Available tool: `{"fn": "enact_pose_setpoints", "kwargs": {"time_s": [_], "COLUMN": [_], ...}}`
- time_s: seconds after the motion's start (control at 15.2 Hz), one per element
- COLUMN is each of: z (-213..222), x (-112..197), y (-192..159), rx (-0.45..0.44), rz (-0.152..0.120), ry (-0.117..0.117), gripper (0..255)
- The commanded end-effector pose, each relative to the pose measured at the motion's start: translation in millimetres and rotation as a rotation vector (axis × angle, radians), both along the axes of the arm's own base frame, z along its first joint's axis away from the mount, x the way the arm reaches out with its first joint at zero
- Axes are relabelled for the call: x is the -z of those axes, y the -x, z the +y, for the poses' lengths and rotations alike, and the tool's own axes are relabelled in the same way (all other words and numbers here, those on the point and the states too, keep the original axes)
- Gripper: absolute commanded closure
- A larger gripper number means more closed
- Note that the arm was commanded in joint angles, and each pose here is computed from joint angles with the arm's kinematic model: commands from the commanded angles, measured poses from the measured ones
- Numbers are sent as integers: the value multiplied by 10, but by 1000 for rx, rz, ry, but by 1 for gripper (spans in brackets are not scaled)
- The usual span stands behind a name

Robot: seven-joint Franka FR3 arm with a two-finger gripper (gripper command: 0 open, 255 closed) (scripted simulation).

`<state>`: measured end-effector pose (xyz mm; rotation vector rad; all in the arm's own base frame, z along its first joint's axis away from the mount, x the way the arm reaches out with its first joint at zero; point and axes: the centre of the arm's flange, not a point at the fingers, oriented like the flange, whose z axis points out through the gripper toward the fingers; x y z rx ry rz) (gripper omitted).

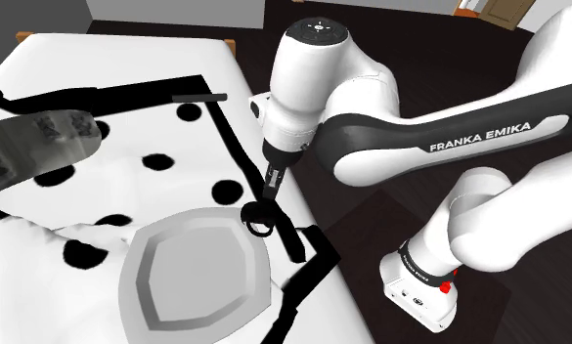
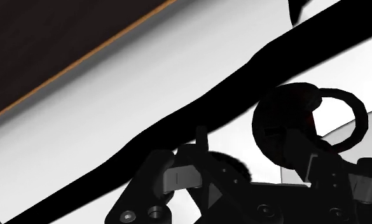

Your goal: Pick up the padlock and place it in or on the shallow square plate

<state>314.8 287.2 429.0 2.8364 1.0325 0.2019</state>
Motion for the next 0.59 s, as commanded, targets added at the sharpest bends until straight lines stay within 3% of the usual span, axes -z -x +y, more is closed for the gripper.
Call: {"fn": "enact_pose_setpoints", "kwargs": {"time_s": [0.0,0.13,0.2,0.53], "z": [-129,-267,-273,-198], "x": [156,385,398,651], "y": [-14,-33,-35,-42], "rx": [-156,-338,-348,-348], "rz": [42,97,100,100], "ry": [-137,-309,-319,-319], "gripper": [0,0,0,0]}}
